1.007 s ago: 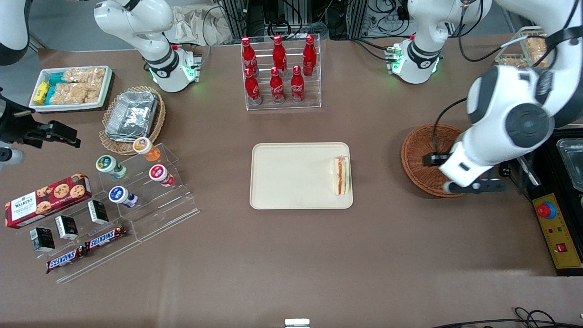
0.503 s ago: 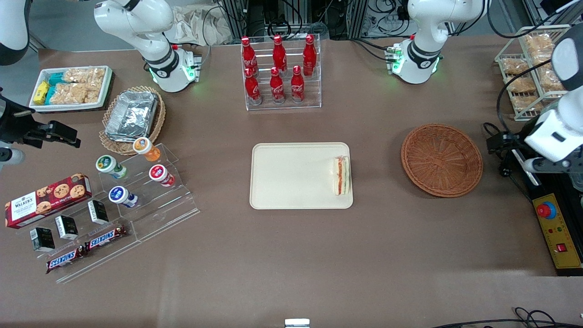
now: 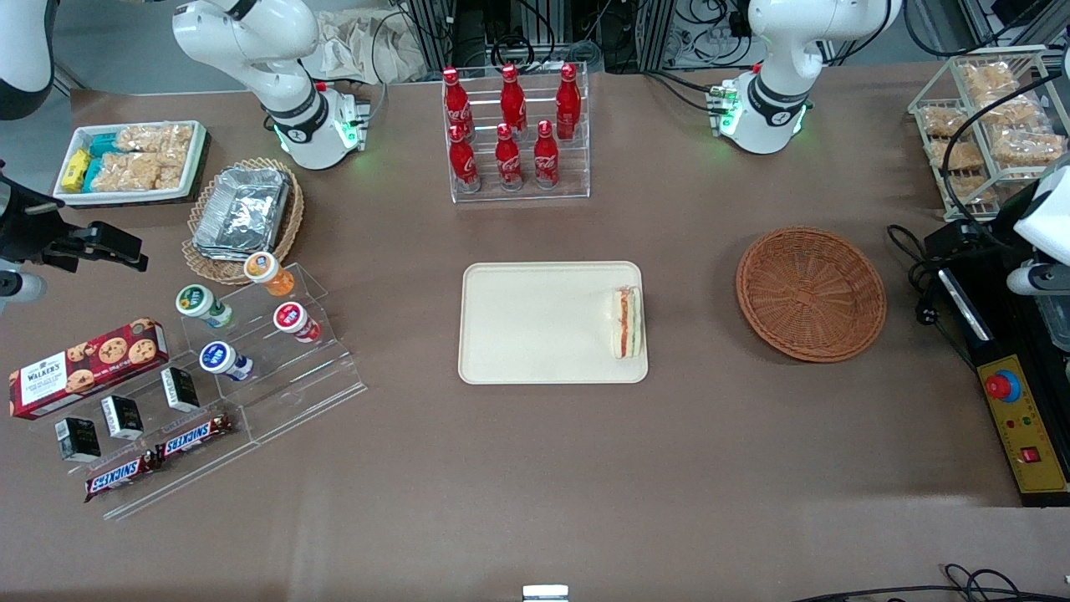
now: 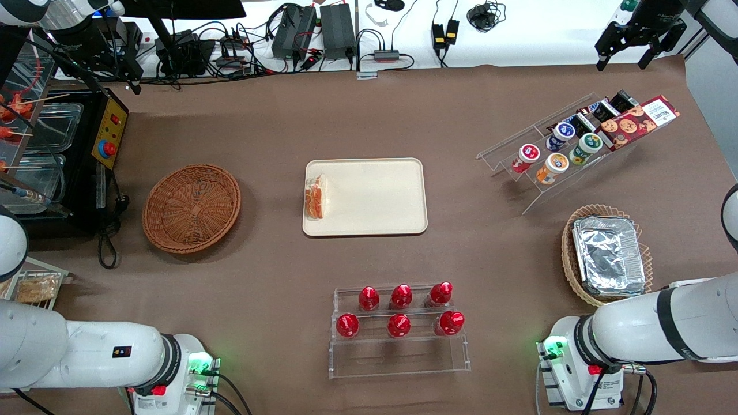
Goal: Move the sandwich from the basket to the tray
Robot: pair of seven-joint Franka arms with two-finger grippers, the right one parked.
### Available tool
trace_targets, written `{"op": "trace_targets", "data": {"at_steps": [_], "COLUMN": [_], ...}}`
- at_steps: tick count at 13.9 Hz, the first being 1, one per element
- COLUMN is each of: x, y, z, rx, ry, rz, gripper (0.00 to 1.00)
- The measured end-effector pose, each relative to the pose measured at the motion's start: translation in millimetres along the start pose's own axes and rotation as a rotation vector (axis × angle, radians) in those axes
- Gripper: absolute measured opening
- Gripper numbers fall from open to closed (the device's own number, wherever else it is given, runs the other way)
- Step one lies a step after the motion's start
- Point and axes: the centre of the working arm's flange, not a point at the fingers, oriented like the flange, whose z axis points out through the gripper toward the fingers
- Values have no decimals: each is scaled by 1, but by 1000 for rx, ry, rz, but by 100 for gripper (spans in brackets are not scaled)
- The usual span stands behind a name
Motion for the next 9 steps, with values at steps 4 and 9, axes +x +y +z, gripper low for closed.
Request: {"op": "trace_targets", "data": {"at_steps": [4,9], "x": [0,-1], "y": [0,0], "z": [0,1], "rx": [-7,-9], "ry": [-2,-6], "rz": [-2,-2], "gripper": [100,100]}}
